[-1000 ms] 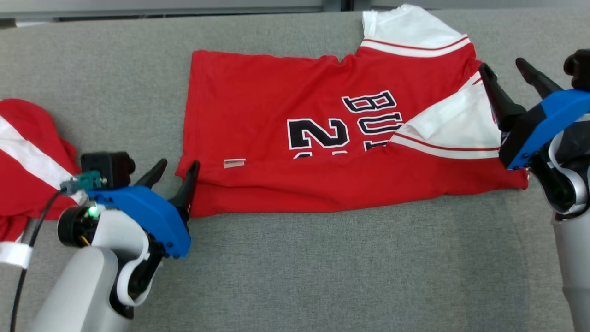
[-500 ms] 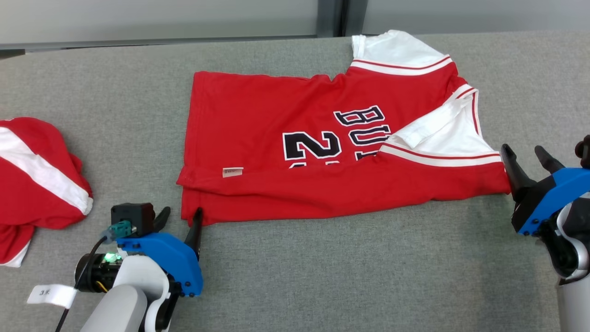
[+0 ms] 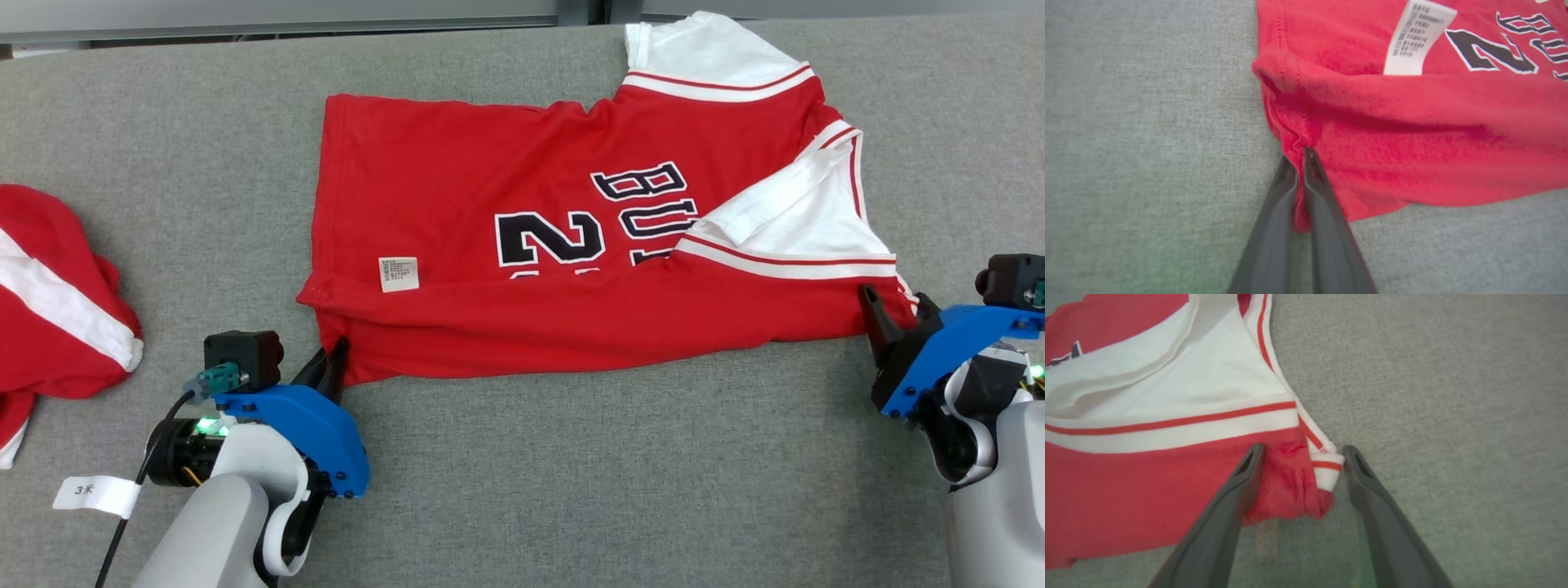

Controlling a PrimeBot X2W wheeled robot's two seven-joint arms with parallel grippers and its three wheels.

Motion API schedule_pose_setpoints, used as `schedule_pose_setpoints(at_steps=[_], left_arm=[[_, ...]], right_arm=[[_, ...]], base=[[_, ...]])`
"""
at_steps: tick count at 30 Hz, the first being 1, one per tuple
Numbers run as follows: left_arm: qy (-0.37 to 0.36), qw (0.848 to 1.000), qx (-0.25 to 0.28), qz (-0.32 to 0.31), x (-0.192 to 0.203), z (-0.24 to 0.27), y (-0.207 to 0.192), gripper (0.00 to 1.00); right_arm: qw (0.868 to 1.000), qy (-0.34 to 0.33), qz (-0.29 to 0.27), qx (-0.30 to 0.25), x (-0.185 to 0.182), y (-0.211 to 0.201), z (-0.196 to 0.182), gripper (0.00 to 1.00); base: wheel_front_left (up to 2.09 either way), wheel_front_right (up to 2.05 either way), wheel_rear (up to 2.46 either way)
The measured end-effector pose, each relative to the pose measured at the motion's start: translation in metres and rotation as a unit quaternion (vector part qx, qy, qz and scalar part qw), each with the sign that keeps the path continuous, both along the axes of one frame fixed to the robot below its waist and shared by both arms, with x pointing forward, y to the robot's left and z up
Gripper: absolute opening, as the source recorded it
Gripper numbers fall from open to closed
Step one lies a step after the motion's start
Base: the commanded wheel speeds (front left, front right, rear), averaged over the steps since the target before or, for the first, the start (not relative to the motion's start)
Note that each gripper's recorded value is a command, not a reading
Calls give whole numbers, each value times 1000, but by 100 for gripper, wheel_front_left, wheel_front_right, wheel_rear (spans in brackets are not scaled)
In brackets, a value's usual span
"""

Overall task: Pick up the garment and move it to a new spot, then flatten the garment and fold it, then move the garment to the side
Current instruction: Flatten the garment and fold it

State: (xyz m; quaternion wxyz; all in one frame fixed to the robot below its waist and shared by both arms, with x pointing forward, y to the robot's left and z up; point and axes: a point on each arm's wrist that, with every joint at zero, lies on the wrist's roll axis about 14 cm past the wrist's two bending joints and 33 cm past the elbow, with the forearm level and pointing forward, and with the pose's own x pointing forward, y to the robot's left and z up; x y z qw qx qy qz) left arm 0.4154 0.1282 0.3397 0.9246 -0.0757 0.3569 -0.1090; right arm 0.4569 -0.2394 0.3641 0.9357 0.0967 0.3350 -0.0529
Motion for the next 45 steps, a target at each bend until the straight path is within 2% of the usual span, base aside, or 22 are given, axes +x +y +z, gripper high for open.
schedule_pose_setpoints(at_steps=[2,5,12,18,25,26,27,28,31,34,37,41,45], left_arm=[[0,1000,-2,1,-1,1,0,0],[-5,1000,-6,4,-4,7,0,0],[4,1000,-13,12,-38,19,6,0],[24,1000,-16,11,-77,29,9,0],[73,997,-23,24,-117,25,11,0],[81,996,-27,24,-121,24,9,46],[88,996,-27,24,-124,22,9,96],[94,995,-29,24,-127,22,8,100],[98,994,-32,20,-126,25,5,100],[77,997,-25,14,-111,35,6,100],[32,999,-15,1,-75,56,7,100],[8,1000,-12,-20,-24,70,4,100],[-10,998,40,-55,31,75,13,100]], right_arm=[[1000,0,7,-1,2,4,1,0],[1000,-18,9,-3,1,5,9,0],[997,-68,-3,-22,-22,-8,45,0],[998,-56,-25,-18,-71,-17,53,0],[999,-24,-47,-1,-112,-22,38,0],[999,-22,-48,-1,-113,-22,37,31],[999,-22,-48,-1,-113,-22,36,93],[999,-22,-48,-2,-113,-23,36,100],[999,-31,-39,-7,-104,-19,42,100],[998,-62,-19,-21,-77,-15,65,100],[995,-89,10,-49,-46,-15,94,100],[992,-102,47,-55,-4,-2,116,100],[991,-94,81,-60,35,10,119,100]], base=[[0,0,0],[0,0,0],[0,0,0],[0,0,0],[0,0,0],[0,0,0],[0,0,0],[0,0,0],[0,0,0],[0,0,0],[0,0,0],[0,0,0],[0,0,0]])
